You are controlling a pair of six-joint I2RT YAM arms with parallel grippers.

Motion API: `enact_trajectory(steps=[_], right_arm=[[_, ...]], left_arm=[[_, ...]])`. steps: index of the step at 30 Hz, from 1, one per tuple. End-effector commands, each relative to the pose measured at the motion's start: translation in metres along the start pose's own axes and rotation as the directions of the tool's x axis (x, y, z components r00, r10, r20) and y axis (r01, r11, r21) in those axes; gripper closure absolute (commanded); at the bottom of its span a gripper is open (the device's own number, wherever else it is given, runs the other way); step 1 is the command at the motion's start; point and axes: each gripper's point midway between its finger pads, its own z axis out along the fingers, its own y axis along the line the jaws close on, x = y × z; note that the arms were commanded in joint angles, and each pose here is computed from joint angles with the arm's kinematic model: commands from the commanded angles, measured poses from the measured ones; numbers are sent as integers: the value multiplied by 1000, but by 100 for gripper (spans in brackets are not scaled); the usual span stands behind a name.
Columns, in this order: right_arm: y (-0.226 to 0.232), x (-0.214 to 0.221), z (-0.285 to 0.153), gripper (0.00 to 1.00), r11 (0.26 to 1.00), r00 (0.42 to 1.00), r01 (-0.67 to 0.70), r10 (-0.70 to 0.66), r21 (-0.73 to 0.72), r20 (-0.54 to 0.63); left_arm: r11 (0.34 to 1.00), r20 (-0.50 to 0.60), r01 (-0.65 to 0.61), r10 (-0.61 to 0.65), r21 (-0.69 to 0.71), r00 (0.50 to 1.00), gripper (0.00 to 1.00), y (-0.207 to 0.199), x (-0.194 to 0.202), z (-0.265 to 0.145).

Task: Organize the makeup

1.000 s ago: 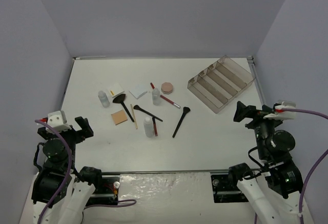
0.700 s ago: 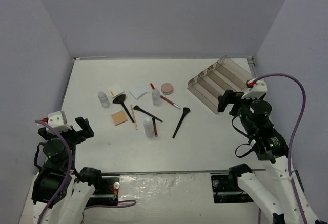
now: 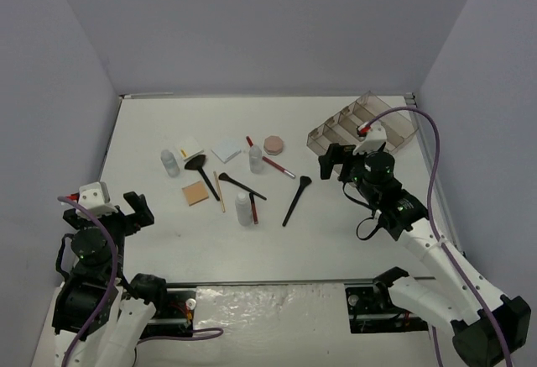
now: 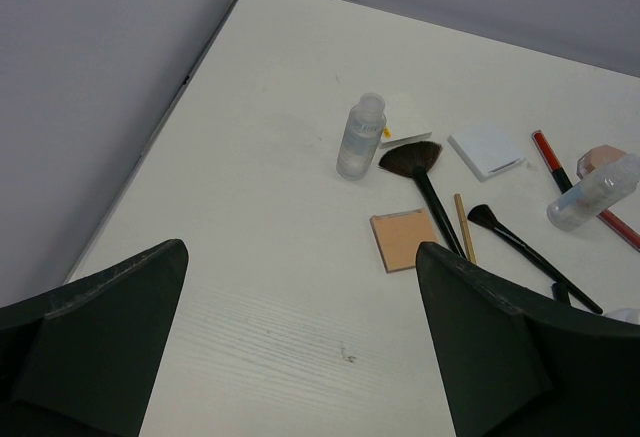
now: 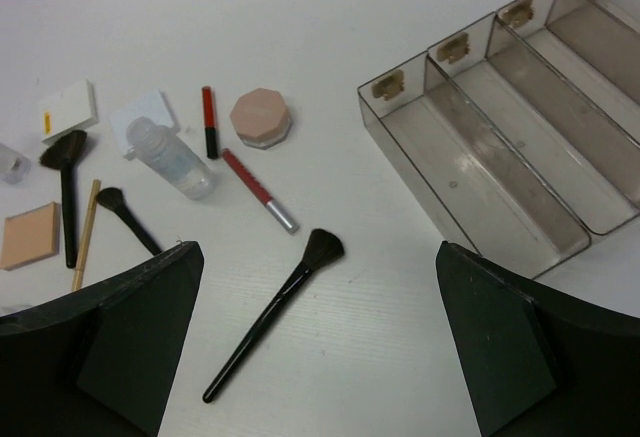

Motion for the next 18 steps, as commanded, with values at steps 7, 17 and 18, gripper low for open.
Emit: enact_trajectory(steps=[7, 17, 18], right_arm=[[43, -21, 3, 0, 996, 990, 56, -47, -67, 133], [84, 10, 0, 0, 972, 981, 170, -152, -163, 117], [90, 15, 0, 0, 968, 981, 180, -162, -176, 110]], left_arm=[[1000, 28, 19, -19, 4, 999, 3, -5, -13, 6], [1000, 21, 15, -15, -1, 1000, 3, -5, -12, 7], [1000, 23, 16, -16, -5, 1000, 3, -4, -12, 7]])
